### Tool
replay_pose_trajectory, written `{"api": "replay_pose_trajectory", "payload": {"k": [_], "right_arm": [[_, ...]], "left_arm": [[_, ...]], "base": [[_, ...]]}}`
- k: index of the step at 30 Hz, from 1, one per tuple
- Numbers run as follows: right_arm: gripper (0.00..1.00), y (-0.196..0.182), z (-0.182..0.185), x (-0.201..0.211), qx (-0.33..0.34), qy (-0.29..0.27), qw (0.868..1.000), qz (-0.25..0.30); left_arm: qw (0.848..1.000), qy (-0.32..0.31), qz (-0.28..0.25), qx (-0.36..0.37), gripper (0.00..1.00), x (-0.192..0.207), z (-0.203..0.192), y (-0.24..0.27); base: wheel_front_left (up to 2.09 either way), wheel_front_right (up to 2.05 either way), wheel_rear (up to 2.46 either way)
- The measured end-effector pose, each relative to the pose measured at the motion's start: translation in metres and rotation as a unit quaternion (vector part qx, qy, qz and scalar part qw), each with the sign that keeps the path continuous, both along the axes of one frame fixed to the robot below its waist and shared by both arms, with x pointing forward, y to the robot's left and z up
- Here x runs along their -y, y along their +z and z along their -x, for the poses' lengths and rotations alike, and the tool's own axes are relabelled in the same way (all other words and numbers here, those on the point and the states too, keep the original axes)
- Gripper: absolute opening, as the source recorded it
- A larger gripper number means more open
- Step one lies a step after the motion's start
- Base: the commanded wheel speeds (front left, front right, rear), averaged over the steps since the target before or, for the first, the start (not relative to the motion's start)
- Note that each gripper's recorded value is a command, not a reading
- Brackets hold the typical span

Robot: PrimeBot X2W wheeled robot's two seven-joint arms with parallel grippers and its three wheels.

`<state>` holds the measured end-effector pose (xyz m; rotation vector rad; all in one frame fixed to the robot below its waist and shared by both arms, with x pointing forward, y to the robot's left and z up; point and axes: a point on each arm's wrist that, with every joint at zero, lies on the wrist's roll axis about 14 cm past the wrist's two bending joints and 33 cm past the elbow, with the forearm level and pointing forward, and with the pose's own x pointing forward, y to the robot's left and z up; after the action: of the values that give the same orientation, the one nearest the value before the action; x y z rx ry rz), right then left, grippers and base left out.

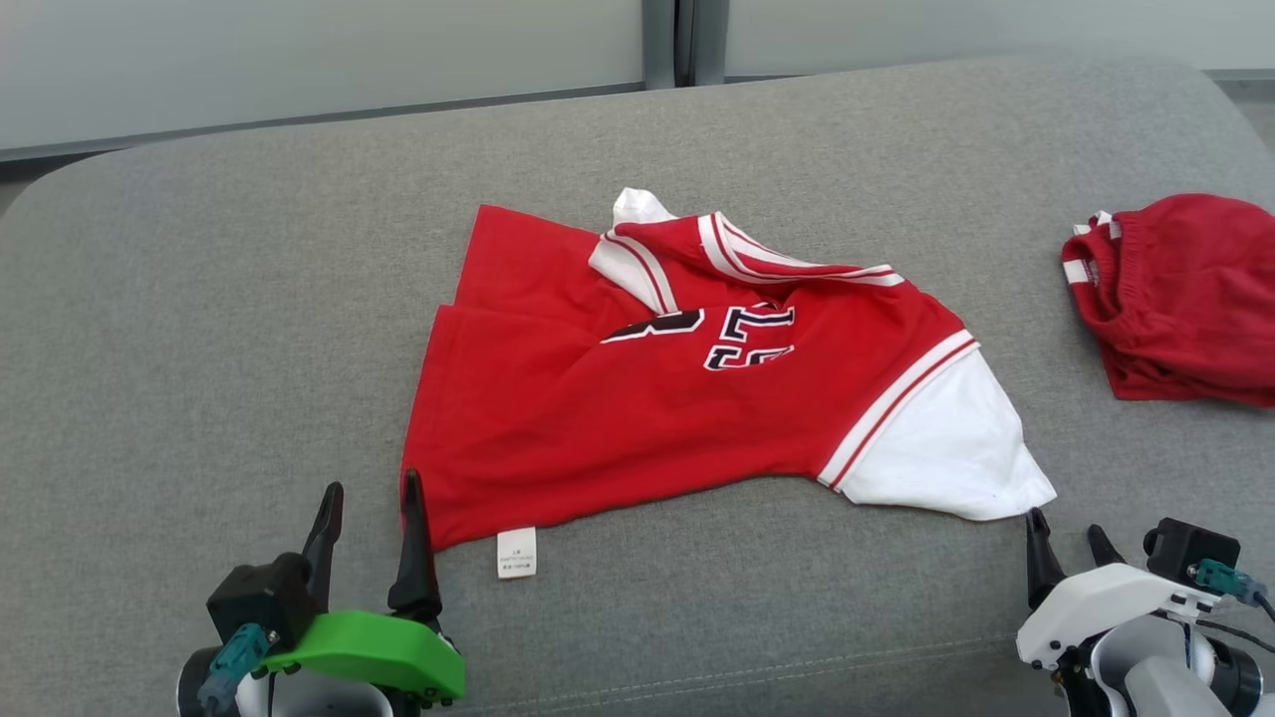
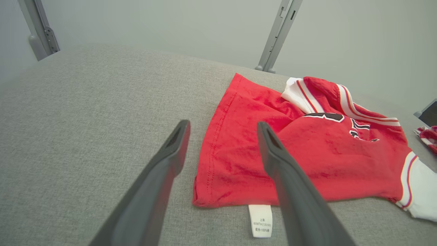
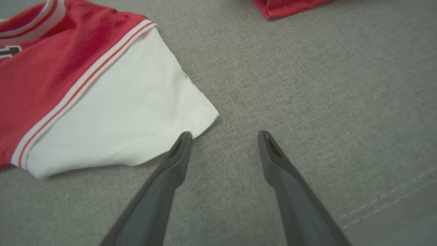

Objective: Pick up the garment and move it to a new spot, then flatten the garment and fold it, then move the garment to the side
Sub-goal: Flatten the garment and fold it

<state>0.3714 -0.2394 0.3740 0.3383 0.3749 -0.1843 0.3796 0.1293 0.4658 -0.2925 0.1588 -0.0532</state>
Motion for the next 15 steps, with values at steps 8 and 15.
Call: {"api": "replay_pose_trajectory", "payload": {"k": [8, 15], "right_arm": [[1.00, 0.033, 0.001, 0.010, 0.049, 0.000, 0.998, 0.025], [1.00, 0.088, -0.011, 0.002, 0.117, 0.033, 0.991, 0.057]], "left_arm": [[0.999, -0.024, 0.005, 0.020, 1.00, 0.013, 0.001, 0.012], [0.998, -0.036, -0.001, 0.050, 1.00, 0.015, 0.004, 0.034]], "base": [[0.00, 0.00, 0.00], [0.00, 0.00, 0.00]]}}
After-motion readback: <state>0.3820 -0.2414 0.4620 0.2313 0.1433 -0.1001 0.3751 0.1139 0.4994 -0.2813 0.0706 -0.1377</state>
